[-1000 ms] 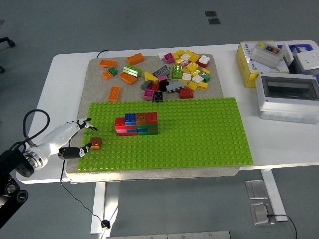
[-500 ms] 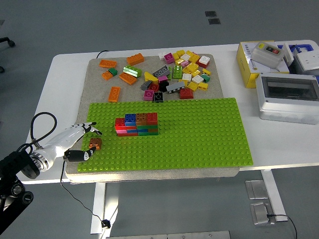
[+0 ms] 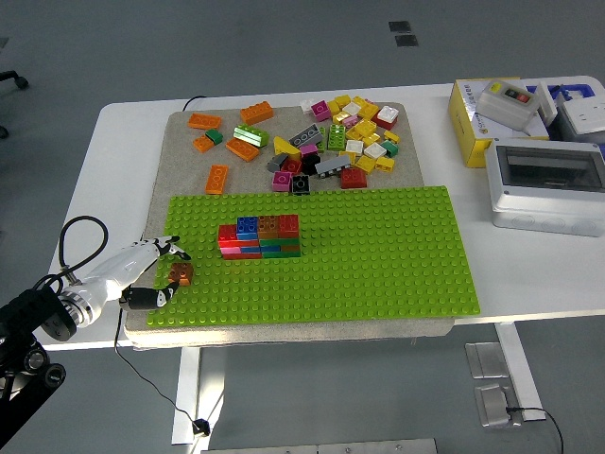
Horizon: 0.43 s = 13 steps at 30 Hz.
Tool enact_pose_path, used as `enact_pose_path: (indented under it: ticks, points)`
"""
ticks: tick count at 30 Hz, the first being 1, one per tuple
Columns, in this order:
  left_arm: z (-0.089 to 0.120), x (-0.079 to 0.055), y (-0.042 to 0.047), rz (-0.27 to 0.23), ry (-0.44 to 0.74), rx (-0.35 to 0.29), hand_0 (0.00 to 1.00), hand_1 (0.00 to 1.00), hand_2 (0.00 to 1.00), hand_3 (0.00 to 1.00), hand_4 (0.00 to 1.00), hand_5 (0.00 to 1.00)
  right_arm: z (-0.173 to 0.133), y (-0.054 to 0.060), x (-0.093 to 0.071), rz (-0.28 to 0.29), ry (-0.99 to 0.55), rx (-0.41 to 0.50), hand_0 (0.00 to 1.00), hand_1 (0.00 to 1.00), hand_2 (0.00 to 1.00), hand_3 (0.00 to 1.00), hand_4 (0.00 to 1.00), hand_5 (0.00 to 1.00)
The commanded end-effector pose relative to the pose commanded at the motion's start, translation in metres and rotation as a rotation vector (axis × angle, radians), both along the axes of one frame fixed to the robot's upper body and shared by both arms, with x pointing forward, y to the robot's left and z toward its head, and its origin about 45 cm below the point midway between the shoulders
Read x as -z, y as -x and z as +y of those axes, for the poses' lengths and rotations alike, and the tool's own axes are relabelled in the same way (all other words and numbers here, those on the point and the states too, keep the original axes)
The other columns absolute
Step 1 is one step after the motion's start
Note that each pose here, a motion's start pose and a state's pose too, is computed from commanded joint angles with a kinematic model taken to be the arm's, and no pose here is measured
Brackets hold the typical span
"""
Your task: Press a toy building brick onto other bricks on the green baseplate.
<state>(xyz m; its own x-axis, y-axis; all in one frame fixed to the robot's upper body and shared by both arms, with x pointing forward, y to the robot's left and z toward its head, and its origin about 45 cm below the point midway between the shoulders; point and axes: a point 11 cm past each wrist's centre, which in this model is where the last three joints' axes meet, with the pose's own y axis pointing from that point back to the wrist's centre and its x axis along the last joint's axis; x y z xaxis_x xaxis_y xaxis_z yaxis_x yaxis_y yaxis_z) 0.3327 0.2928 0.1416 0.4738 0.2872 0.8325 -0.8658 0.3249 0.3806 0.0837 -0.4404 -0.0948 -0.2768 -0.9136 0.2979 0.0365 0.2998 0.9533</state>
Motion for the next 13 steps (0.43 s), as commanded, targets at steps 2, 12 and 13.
enact_pose_path:
  ticks: [2, 12, 13]
  points:
    - [0.0000, 0.0008, 0.0000, 0.001, -0.001, -0.001, 0.998, 0.993, 0.998, 0.772, 0.571, 0.121, 0.0002, 0.0001, 0.0001, 0.001, 0.000, 0.000, 0.712, 0.642, 0.481, 0.748, 0.621, 0.998]
    - [-0.0018, 0.0015, -0.0005, 0.002, -0.007, 0.010, 0.998, 0.994, 0.998, 0.772, 0.576, 0.124, 0.0021, -0.0006, 0.0006, 0.000, -0.004, 0.004, 0.712, 0.642, 0.482, 0.749, 0.619, 0.998]
    - [-0.0021, 0.0014, -0.0006, 0.002, -0.007, 0.013, 0.998, 0.994, 0.998, 0.772, 0.576, 0.124, 0.0023, -0.0008, 0.0006, 0.001, -0.005, 0.003, 0.712, 0.642, 0.482, 0.749, 0.619, 0.998]
